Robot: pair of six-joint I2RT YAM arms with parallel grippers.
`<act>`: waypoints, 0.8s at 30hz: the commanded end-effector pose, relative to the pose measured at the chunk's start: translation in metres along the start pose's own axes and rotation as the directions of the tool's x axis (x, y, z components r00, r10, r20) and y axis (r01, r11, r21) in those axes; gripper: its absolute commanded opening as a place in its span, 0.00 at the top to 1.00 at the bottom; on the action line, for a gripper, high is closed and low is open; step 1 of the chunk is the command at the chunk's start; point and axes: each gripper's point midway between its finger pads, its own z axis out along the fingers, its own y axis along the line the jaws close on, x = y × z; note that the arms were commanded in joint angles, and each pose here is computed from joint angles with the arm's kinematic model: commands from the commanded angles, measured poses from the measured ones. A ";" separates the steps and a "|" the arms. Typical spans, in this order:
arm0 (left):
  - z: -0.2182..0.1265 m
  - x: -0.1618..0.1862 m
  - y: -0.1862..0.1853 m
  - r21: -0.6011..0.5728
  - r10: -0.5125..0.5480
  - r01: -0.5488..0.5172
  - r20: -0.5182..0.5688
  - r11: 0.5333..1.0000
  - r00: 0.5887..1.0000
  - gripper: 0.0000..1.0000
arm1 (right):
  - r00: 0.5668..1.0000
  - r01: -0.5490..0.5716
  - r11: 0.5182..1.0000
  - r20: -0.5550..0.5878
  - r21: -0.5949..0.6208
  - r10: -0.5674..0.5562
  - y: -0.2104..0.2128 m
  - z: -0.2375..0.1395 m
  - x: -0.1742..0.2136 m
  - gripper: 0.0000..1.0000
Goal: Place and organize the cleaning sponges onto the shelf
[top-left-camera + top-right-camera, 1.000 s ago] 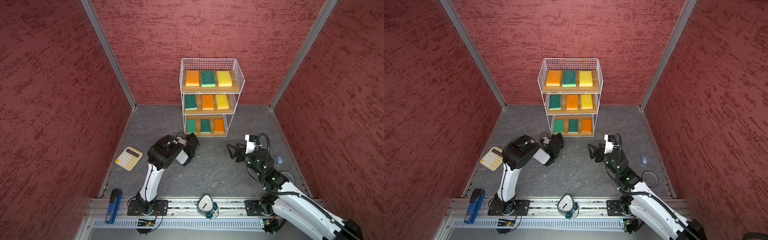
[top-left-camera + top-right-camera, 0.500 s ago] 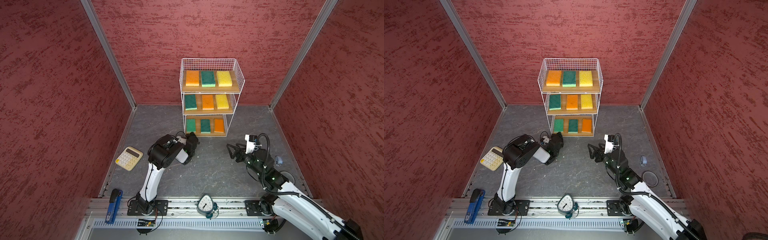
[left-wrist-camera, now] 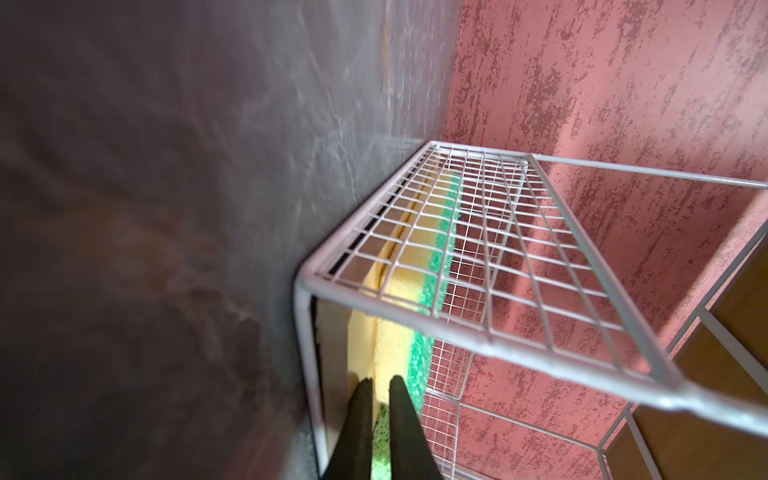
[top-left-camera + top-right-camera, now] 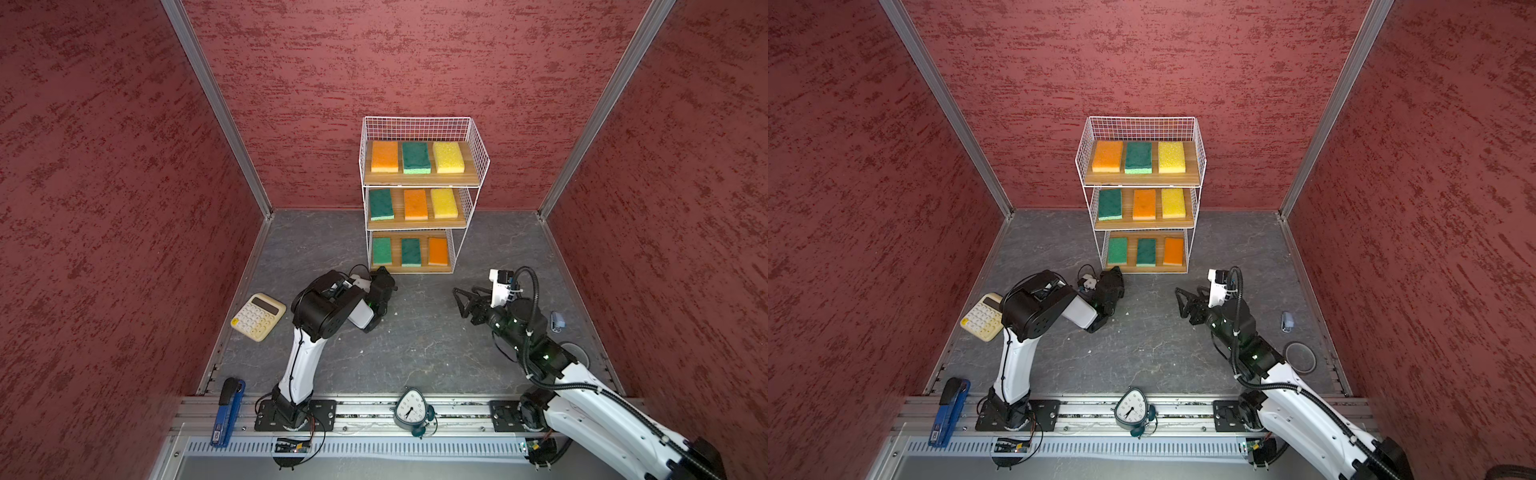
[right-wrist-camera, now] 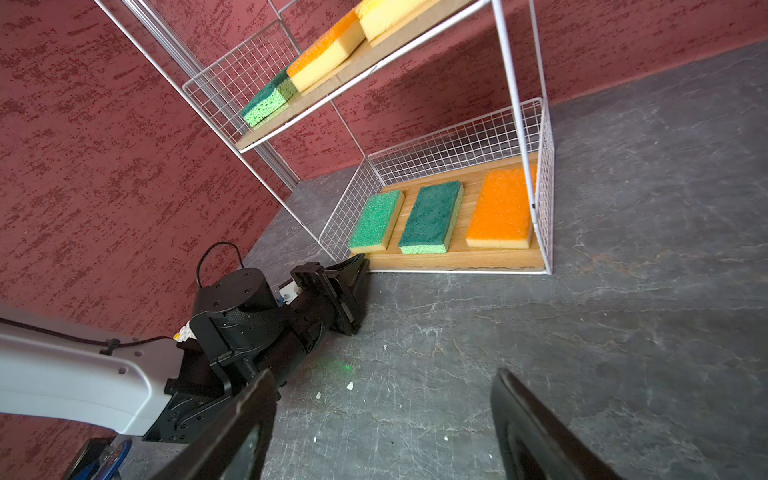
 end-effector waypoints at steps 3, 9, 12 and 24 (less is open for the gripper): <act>-0.019 -0.032 0.078 -0.247 0.206 -0.192 0.030 0.950 0.978 0.86 | 1.000 0.006 1.000 0.014 0.012 -0.006 0.001 0.001 -0.006 0.18; -0.031 -0.032 0.068 -0.230 0.248 -0.240 0.006 0.943 0.969 0.84 | 1.000 -0.006 1.000 -0.003 0.027 0.006 -0.001 0.006 -0.005 0.18; -0.036 -0.034 0.066 -0.229 0.283 -0.278 -0.013 0.933 0.959 0.84 | 1.000 -0.020 0.999 -0.008 0.030 0.020 0.000 0.008 -0.006 0.18; -0.045 -0.030 0.063 -0.184 0.283 -0.294 -0.082 0.938 0.956 0.82 | 0.999 -0.032 0.995 0.002 0.090 0.032 -0.005 0.005 -0.016 0.19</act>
